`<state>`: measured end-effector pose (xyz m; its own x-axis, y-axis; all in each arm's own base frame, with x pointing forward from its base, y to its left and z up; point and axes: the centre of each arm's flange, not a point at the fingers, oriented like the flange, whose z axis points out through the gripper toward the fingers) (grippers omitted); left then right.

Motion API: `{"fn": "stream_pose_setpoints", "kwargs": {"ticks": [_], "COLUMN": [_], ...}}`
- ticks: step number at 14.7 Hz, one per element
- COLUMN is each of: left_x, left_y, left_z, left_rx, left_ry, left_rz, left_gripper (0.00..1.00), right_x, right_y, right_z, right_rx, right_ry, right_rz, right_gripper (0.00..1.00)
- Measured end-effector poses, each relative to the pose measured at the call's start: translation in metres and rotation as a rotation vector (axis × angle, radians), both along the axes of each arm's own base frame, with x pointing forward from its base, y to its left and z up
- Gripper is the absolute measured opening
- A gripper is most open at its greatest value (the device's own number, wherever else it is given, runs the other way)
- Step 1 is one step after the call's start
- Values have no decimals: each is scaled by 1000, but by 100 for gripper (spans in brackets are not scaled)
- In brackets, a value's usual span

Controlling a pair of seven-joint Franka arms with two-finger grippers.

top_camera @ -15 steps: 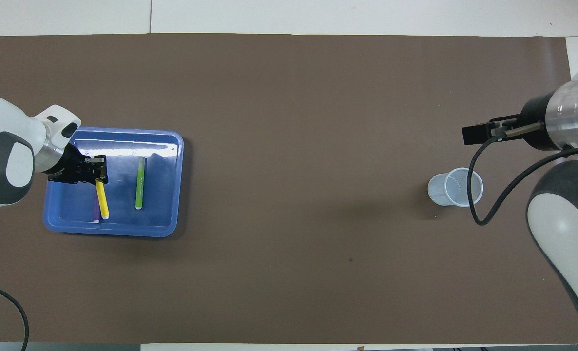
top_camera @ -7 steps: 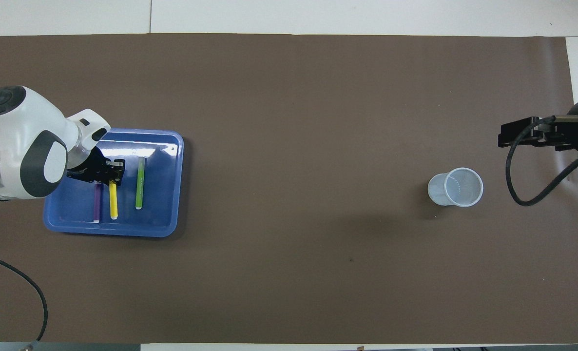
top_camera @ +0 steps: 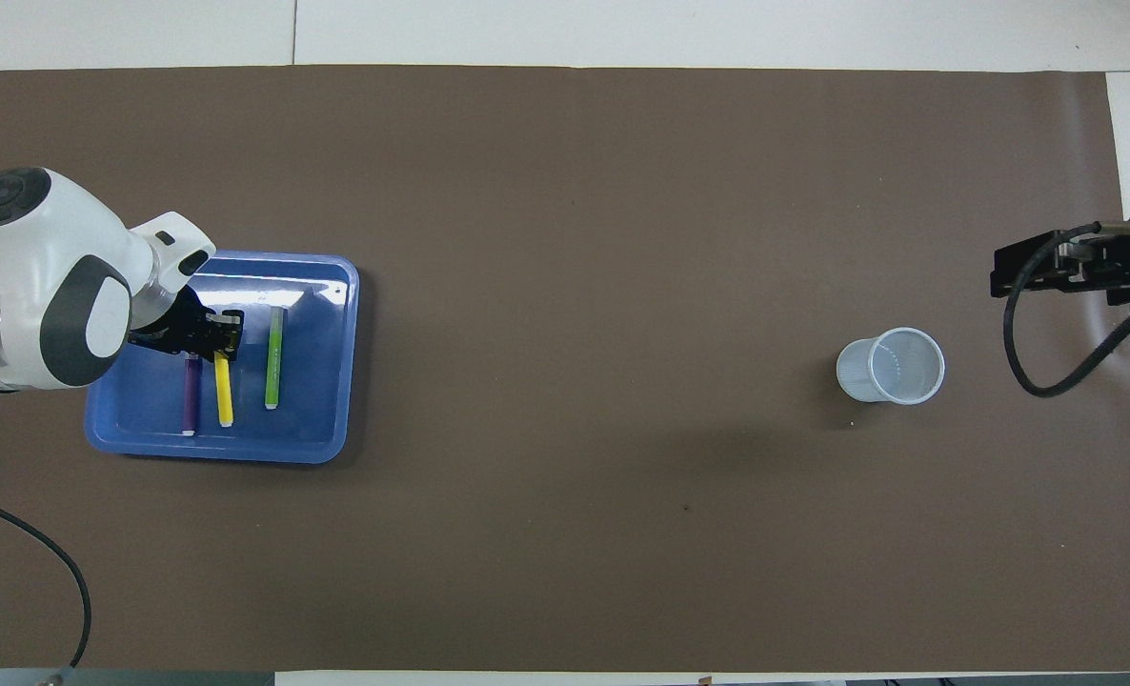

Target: Right arm passes pens to left for tray arrangement

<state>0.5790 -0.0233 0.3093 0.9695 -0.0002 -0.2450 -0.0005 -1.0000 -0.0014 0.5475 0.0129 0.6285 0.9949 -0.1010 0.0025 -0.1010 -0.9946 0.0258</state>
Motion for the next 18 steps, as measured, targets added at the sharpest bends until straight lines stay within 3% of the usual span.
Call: {"fn": "stream_pose_setpoints", "kwargs": {"ticks": [6,15,18], "left_x": [0,2,6], "left_y": [1,4,4], "left_z": [-1,1,23], "left_rx": [-2,-3,0], "left_ry": [0,-7,-25], "left_rz": [-7,-3,-1], "left_gripper": [100,100,100], "right_x": [2,3,3], "right_y": [1,3,3], "right_z": [-2,-5,-8], "right_rx": [4,20,20], "right_ry": [12,19,24], "right_rz": [0,1,13], "right_gripper": [100,100,100]}}
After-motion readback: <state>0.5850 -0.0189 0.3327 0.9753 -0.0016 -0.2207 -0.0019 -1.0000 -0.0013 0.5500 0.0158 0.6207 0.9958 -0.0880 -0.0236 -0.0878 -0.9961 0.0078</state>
